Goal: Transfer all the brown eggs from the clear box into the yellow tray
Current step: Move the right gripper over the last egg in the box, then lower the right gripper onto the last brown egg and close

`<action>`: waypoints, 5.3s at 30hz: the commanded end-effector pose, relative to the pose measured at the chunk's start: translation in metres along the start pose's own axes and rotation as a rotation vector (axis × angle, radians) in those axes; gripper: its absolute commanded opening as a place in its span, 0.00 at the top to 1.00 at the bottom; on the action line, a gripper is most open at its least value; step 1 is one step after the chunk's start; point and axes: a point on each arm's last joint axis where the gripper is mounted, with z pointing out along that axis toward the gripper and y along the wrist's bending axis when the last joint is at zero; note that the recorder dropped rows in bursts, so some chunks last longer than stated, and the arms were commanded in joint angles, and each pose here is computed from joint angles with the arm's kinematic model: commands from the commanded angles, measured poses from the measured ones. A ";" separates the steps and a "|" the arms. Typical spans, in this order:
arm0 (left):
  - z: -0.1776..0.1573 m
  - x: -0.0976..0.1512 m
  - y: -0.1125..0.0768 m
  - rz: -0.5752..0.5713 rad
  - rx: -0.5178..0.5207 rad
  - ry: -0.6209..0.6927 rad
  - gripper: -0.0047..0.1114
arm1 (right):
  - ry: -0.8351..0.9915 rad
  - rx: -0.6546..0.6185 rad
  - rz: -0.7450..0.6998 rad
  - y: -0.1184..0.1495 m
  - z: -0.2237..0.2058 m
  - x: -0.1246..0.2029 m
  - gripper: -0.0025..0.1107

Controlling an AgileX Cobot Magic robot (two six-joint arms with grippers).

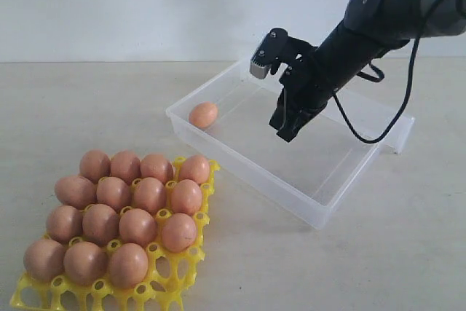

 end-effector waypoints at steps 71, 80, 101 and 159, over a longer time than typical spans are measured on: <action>0.000 0.000 0.000 0.001 0.005 -0.011 1.00 | 0.511 -0.267 0.367 0.053 -0.012 0.060 0.98; 0.000 0.000 0.000 0.001 0.005 -0.011 1.00 | 0.160 0.031 -0.347 0.023 -0.005 0.026 0.98; 0.000 0.000 0.000 0.001 0.005 -0.011 1.00 | -0.282 0.217 -0.050 0.038 0.003 -0.039 0.42; 0.000 0.000 0.000 0.001 0.005 -0.011 1.00 | -0.008 -0.075 -0.233 0.055 0.063 -0.023 0.39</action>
